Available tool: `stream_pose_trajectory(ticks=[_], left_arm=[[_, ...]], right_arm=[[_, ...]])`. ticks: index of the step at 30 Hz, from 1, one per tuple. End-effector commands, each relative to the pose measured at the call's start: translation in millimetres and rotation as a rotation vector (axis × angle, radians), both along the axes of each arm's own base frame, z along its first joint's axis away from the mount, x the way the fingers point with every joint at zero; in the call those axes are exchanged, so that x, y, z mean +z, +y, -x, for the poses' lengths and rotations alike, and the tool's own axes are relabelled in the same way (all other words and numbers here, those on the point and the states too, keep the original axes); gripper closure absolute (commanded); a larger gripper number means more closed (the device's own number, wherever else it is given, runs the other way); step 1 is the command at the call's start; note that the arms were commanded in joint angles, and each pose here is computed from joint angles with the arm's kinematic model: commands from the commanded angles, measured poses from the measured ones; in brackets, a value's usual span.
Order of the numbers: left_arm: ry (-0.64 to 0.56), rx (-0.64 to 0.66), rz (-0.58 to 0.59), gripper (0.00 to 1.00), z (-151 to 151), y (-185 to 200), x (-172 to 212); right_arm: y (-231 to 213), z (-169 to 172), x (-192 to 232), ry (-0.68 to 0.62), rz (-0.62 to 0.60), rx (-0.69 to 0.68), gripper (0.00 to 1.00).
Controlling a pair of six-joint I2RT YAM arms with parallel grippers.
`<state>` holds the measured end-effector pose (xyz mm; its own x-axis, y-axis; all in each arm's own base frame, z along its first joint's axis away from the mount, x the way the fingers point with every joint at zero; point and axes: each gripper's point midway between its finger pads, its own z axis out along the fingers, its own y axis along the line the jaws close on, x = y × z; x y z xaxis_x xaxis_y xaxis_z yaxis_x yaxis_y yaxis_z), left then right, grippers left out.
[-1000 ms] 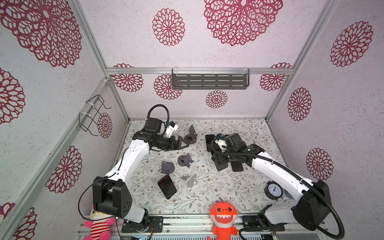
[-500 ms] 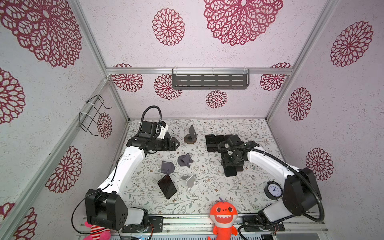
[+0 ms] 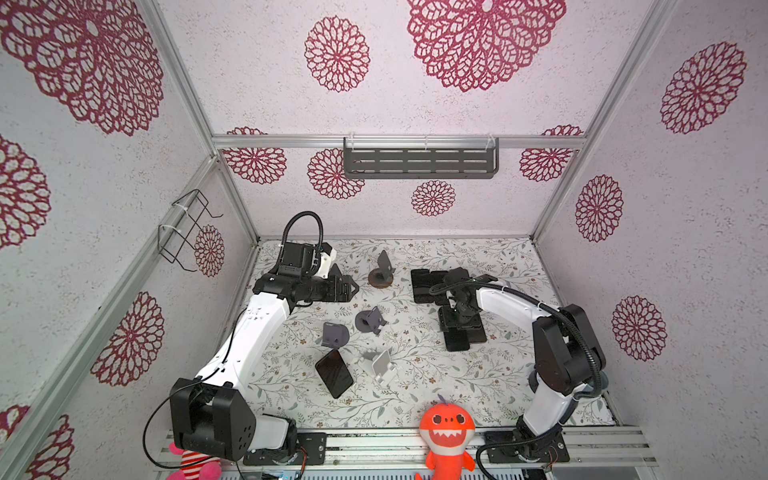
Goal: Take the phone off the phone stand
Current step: 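Carry the black phone with the right gripper toward the flat phones while the left withdraws, then lower the black phone flat beside the pink-edged phone with the right gripper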
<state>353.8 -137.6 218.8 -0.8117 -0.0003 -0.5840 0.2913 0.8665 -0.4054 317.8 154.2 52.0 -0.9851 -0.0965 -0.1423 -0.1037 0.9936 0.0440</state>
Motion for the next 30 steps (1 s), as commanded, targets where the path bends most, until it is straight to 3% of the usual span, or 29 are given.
stream_pose_trajectory(ticks=[1, 14, 19, 30], left_arm=[[-0.013, -0.018, 0.012, 0.03, 0, -1, 2], [0.010, -0.032, 0.016, 0.02, 2, -3, -2], [0.016, -0.040, 0.025, 0.02, 2, -5, -2], [0.015, -0.045, 0.032, 0.02, 3, -6, -1]], right_arm=[[-2, -10, 4, -0.021, 0.012, 0.007, 0.72], [3, -21, -9, -0.020, 0.012, 0.016, 0.55], [3, -25, -10, -0.029, 0.022, 0.016, 0.37], [4, -30, -14, -0.039, 0.031, 0.034, 0.25]])
